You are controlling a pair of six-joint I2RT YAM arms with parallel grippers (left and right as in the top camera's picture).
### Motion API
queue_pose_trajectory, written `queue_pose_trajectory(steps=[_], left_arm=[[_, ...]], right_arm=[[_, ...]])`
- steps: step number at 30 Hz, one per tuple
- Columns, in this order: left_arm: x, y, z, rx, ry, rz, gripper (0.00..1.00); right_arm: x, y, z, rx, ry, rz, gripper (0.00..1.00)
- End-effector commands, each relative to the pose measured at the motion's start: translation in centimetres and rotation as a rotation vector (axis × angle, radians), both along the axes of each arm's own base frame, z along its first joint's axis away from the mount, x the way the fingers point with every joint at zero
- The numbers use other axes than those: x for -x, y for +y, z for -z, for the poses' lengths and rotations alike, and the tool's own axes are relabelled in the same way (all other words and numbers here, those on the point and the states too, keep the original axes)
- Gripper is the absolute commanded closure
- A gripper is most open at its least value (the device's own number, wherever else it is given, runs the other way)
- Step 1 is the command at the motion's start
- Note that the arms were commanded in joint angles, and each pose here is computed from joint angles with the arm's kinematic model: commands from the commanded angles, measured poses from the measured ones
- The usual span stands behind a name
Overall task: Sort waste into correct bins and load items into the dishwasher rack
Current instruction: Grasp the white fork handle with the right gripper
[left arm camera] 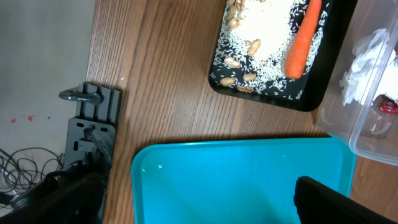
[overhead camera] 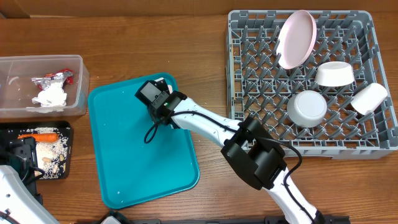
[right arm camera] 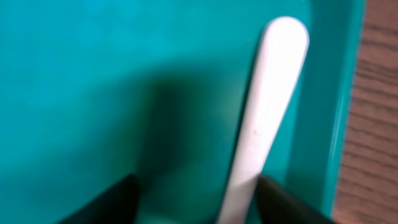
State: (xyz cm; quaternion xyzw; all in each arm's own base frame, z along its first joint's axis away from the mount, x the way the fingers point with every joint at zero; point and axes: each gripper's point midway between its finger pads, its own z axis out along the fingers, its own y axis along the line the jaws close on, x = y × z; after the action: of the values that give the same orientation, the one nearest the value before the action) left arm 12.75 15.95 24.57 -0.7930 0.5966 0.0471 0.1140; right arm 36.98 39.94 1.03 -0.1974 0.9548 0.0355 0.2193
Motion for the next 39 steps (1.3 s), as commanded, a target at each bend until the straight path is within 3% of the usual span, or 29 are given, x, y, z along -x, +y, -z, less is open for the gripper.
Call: queue_pose_trajectory(steps=[1,8,14,17,23,36,39], left_arm=[[-0.1,0.2,-0.4,-0.01,-0.016,-0.021,0.0],[-0.1,0.2,-0.4,-0.01,-0.016,-0.021,0.0],[-0.1,0.2,-0.4,-0.01,-0.016,-0.021,0.0],[-0.1,0.2,-0.4,-0.01,-0.016,-0.021,0.0],[-0.1,0.2,-0.4,-0.01,-0.016,-0.021,0.0],[-0.1,0.2,-0.4,-0.01,-0.016,-0.021,0.0],[-0.1,0.2,-0.4,-0.01,-0.016,-0.021,0.0]], right_arm=[[0.7,0.7,0.9,0.006,0.016,-0.017,0.46],[0.1,0.5,0.8,-0.01,0.002,0.045,0.36],[-0.3,-0.2,0.7,-0.033,-0.005,0.171,0.37],[-0.4,-0.7,0.7,-0.012,-0.015,0.184,0.46],[-0.2,-1.0,1.2,0.003,-0.005,0.188,0.5],[0.4,-1.5,3.5,0.035,0.031,0.202,0.89],[0.4,-1.5,3.5,0.036,0.031,0.201,0.93]])
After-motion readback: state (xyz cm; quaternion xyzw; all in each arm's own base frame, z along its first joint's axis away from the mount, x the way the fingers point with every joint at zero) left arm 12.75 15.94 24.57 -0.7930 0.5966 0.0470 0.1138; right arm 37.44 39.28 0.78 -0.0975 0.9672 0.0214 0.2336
